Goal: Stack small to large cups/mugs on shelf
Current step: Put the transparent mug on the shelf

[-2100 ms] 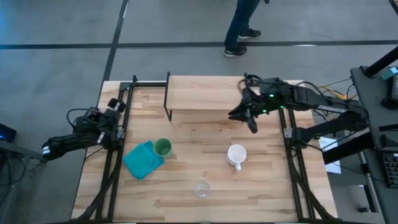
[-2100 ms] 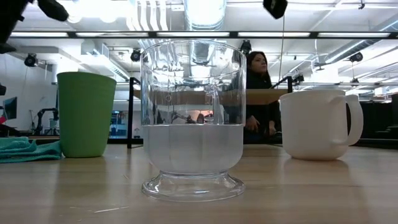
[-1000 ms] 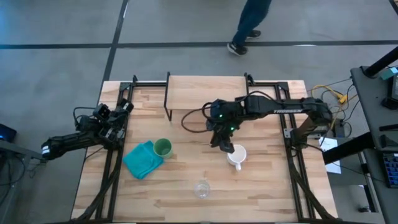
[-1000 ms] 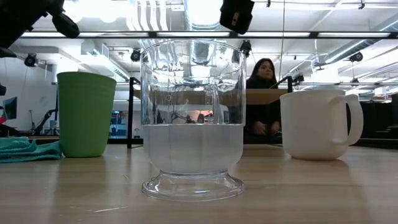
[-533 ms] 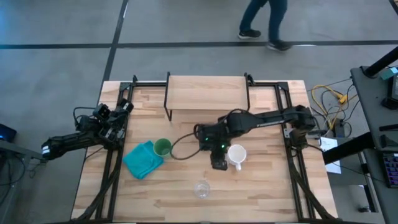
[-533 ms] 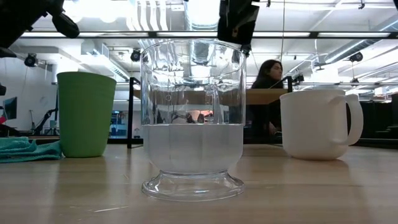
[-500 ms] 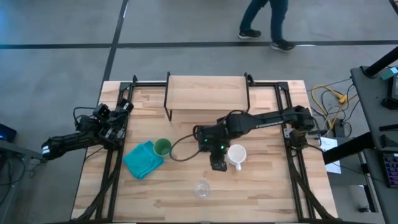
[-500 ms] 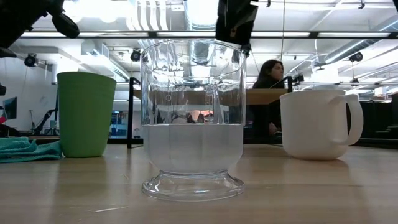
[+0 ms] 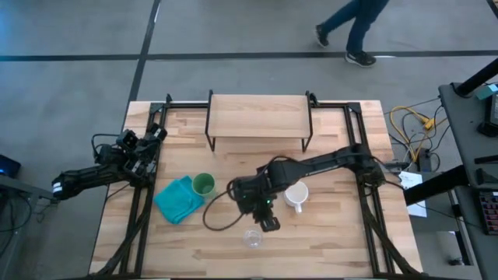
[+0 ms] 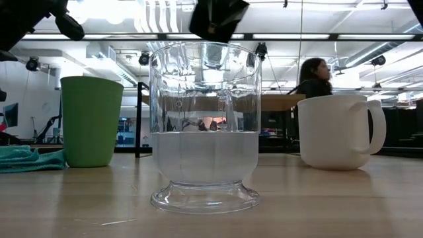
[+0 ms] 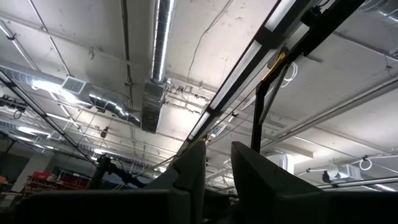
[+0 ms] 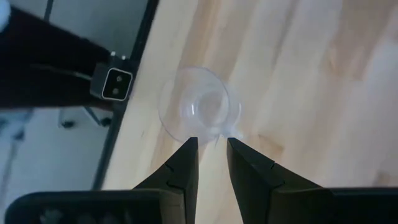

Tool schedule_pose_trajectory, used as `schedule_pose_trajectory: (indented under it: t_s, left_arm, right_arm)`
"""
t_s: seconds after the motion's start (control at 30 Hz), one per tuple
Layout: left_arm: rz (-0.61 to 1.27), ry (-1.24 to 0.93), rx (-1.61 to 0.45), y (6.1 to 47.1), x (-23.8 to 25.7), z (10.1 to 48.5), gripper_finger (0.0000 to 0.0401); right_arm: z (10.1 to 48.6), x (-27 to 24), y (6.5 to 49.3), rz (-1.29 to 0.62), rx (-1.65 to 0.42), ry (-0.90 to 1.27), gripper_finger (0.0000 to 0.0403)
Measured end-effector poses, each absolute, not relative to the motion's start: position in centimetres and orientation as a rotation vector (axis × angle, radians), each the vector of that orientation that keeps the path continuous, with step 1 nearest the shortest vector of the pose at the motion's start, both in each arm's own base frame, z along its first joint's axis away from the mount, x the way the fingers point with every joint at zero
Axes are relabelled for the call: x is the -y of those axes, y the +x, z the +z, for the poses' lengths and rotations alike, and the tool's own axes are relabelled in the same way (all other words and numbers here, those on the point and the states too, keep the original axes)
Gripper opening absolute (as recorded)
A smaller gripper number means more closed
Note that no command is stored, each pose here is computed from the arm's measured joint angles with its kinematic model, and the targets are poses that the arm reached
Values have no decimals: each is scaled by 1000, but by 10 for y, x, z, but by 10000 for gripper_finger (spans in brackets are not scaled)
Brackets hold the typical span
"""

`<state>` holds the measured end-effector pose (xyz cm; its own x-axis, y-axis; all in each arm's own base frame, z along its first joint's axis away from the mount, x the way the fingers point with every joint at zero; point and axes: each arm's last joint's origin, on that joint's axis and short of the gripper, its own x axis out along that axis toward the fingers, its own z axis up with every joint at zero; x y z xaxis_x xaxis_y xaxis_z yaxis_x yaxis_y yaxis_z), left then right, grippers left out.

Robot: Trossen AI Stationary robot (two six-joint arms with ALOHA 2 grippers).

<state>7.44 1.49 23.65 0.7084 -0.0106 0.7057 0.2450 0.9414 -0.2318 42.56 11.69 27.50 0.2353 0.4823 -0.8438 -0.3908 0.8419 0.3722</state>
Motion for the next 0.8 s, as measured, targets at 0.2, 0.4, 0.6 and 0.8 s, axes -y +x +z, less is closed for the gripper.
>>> schedule_pose_trajectory:
  t_s: [0.2,0.4,0.6,0.8]
  left_arm:
    - [-146,-324,774,74,-15,237,63]
    - [-147,-325,774,74,-15,237,63]
    - [-147,-324,775,74,-15,237,63]
    - [-147,-324,774,74,-15,237,63]
  right_arm:
    - [264,-133,435,618,-1166,-71,80]
    - [253,-139,441,565,-1196,-55,80]
    - [243,-141,445,544,-1208,-64,79]
    - [232,-143,449,517,-1228,-27,79]
